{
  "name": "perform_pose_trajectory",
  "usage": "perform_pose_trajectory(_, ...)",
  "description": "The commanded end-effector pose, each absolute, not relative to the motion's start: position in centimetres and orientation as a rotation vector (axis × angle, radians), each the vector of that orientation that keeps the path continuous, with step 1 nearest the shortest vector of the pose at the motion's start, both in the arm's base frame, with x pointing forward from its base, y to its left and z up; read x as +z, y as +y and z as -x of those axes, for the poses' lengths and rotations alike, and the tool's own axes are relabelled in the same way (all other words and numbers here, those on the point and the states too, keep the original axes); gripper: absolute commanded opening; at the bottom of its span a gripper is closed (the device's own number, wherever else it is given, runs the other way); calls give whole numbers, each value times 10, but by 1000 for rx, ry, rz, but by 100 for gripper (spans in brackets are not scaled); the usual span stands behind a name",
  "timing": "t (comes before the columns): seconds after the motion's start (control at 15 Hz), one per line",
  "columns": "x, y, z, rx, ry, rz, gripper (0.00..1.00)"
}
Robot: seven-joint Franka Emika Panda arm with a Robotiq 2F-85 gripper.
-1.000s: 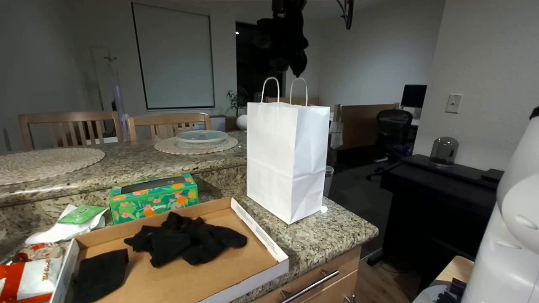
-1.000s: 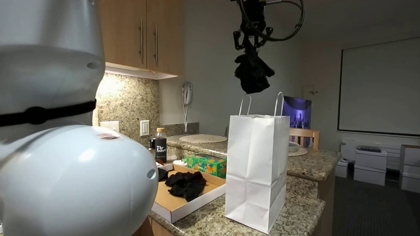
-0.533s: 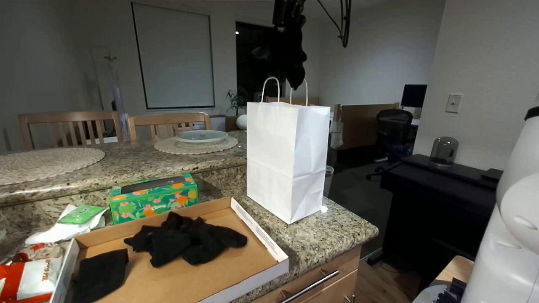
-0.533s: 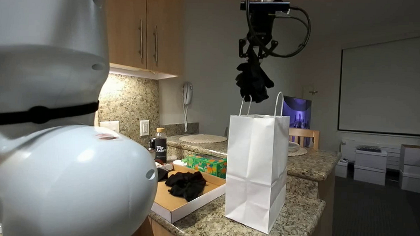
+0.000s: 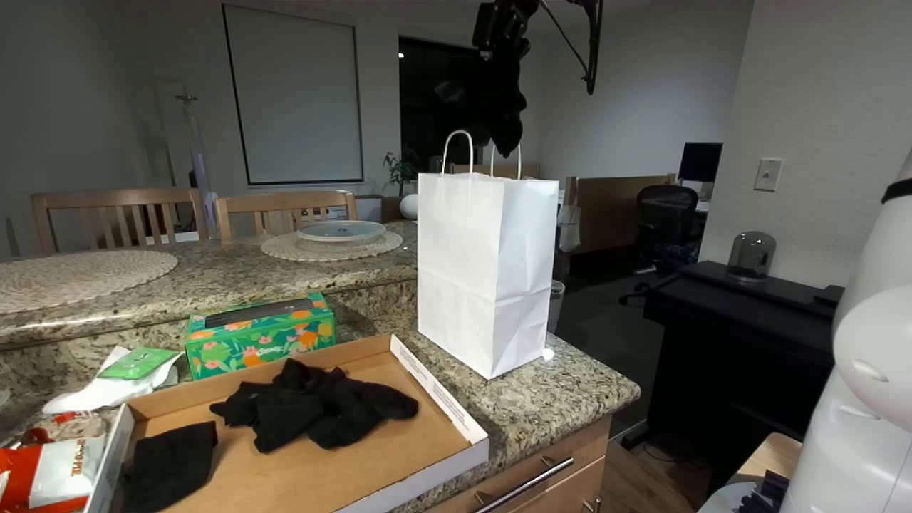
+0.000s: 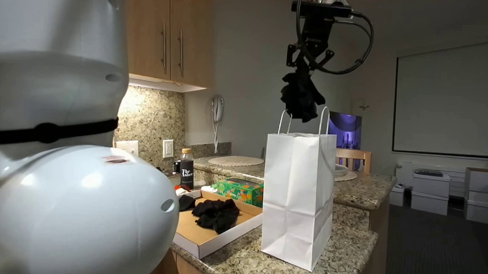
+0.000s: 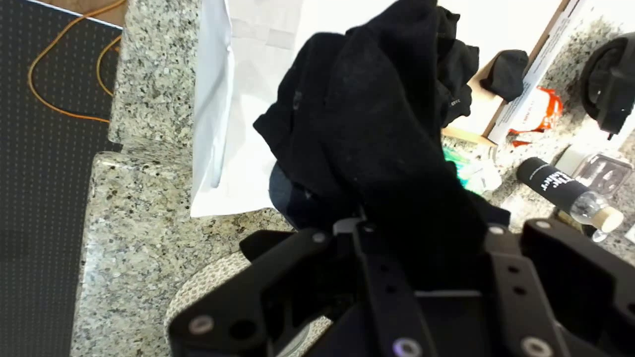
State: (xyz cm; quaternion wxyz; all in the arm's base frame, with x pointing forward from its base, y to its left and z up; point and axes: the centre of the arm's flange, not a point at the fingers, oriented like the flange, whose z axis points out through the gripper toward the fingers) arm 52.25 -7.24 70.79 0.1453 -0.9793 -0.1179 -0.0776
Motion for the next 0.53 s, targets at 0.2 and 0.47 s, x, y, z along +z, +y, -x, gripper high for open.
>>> perform_pose_trajectory(0.2, 690, -100, -523, -230, -257, 2716, 10)
perform_pose_trajectory(0.47, 678, -105, -526, -202, -218, 2706, 10)
